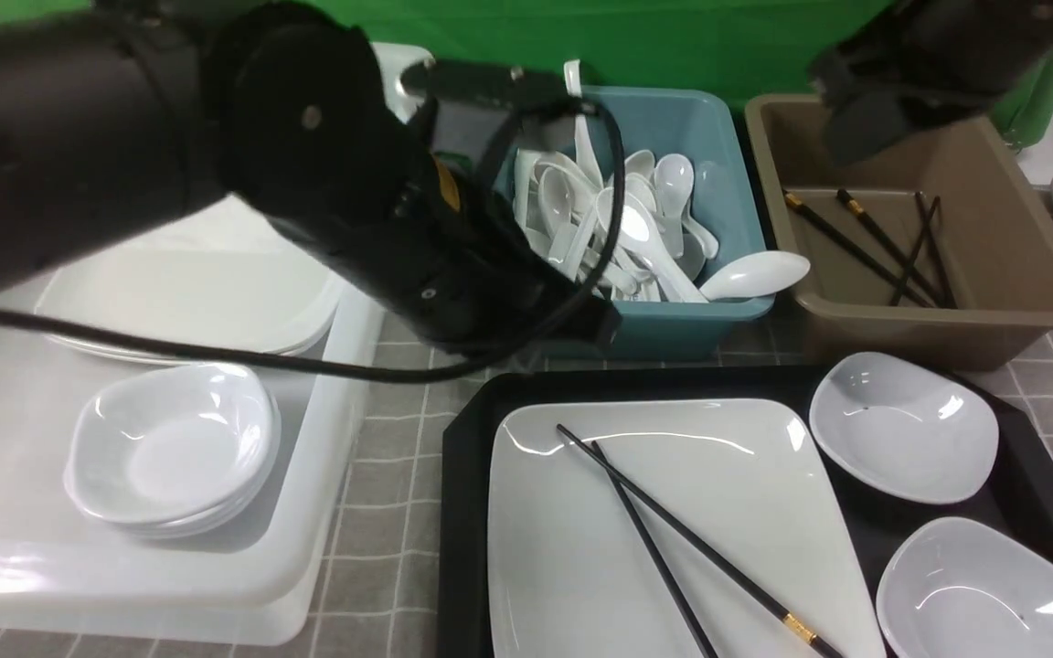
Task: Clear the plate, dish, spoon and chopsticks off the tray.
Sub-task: Use the right arm to grab a pair of chopsticks from the plate
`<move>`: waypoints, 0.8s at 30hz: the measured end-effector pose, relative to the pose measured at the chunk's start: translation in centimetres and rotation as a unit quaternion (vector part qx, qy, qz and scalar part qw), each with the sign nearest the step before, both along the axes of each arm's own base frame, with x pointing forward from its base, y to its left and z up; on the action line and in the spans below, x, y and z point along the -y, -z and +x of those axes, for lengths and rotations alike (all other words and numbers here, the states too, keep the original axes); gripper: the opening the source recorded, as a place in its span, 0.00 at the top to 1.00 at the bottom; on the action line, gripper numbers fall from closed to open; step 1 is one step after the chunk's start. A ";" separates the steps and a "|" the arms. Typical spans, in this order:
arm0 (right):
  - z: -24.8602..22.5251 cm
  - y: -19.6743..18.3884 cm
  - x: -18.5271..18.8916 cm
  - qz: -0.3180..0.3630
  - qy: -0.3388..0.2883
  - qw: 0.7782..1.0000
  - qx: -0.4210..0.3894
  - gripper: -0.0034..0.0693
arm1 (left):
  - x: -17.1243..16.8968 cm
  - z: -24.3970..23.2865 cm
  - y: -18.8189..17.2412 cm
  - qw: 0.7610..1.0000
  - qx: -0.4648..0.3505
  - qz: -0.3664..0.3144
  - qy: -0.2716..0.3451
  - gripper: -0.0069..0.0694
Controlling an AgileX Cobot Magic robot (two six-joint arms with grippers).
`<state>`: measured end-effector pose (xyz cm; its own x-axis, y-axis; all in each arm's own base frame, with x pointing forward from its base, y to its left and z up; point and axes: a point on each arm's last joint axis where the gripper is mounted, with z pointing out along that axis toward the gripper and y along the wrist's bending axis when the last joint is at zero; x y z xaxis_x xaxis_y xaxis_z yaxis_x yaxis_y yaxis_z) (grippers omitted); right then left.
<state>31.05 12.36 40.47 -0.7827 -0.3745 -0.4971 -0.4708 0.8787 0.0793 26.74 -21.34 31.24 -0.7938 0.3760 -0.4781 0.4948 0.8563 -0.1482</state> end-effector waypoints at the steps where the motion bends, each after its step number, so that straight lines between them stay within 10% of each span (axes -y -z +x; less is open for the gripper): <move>1: -1.1 0.4 0.1 -0.003 -0.007 1.000 -0.009 0.90 | 0.0 0.0 0.2 1.000 -0.011 0.008 0.000 0.91; 5: -4.6 4.5 -0.9 -0.025 -0.048 0.996 -0.069 0.78 | 0.0 0.0 0.5 1.000 -0.025 0.020 -0.001 0.91; 13: -7.2 15.8 -6.6 -0.071 -0.113 0.987 -0.089 0.08 | -0.8 -0.1 0.7 0.997 -0.032 0.071 0.001 0.91; 24: -5.5 23.4 -8.2 -0.134 -0.095 0.974 -0.156 0.04 | -1.2 -0.4 0.6 0.996 -0.041 0.084 0.002 0.91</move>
